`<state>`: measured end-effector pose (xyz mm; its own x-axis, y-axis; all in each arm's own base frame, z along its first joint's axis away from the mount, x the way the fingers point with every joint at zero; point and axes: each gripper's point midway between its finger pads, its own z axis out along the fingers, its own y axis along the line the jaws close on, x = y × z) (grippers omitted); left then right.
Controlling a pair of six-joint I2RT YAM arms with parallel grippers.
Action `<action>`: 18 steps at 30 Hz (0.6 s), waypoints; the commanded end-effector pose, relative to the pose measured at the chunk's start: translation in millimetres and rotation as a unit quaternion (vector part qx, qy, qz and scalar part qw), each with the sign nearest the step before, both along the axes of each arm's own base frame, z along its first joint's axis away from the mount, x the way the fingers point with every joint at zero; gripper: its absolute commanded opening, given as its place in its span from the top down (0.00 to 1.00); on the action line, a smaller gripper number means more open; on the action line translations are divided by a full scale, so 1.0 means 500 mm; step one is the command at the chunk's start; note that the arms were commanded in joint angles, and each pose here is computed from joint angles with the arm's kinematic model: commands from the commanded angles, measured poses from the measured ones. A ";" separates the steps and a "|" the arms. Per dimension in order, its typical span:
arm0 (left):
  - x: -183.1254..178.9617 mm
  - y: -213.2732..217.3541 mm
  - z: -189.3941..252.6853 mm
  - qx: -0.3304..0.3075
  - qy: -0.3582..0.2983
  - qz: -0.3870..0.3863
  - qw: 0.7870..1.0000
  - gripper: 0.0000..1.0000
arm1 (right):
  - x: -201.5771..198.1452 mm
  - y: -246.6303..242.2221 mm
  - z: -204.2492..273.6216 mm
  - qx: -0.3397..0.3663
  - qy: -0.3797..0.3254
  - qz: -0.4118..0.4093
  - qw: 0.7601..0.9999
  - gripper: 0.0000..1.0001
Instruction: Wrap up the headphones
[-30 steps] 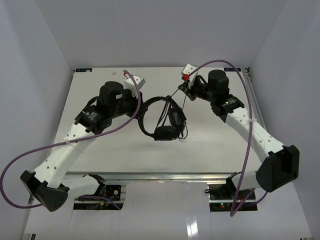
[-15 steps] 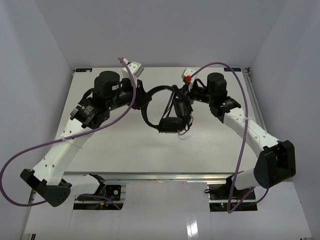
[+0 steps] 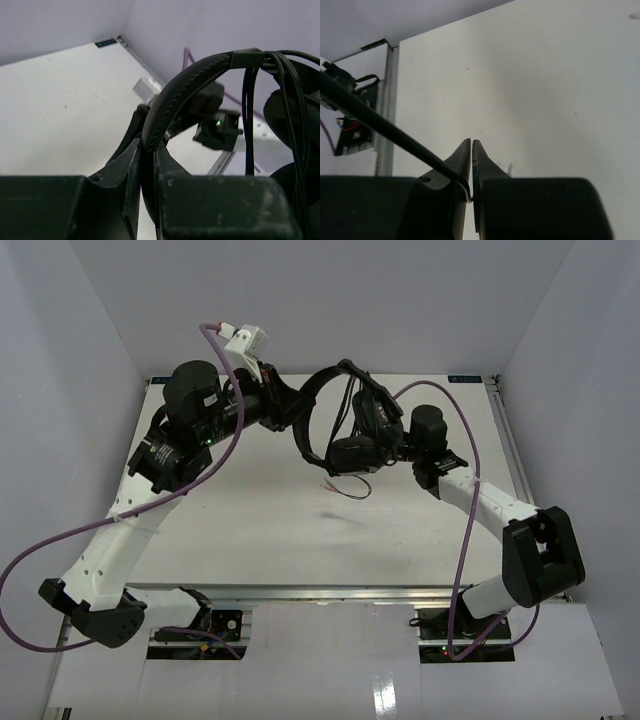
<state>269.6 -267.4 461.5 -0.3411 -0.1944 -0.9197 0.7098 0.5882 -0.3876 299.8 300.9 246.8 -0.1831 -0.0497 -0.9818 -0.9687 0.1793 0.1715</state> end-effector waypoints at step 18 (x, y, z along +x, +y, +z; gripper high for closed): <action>0.155 0.097 0.243 -0.084 -0.111 0.233 0.962 1.00 | -0.177 0.067 0.032 0.075 0.045 0.145 0.986 0.86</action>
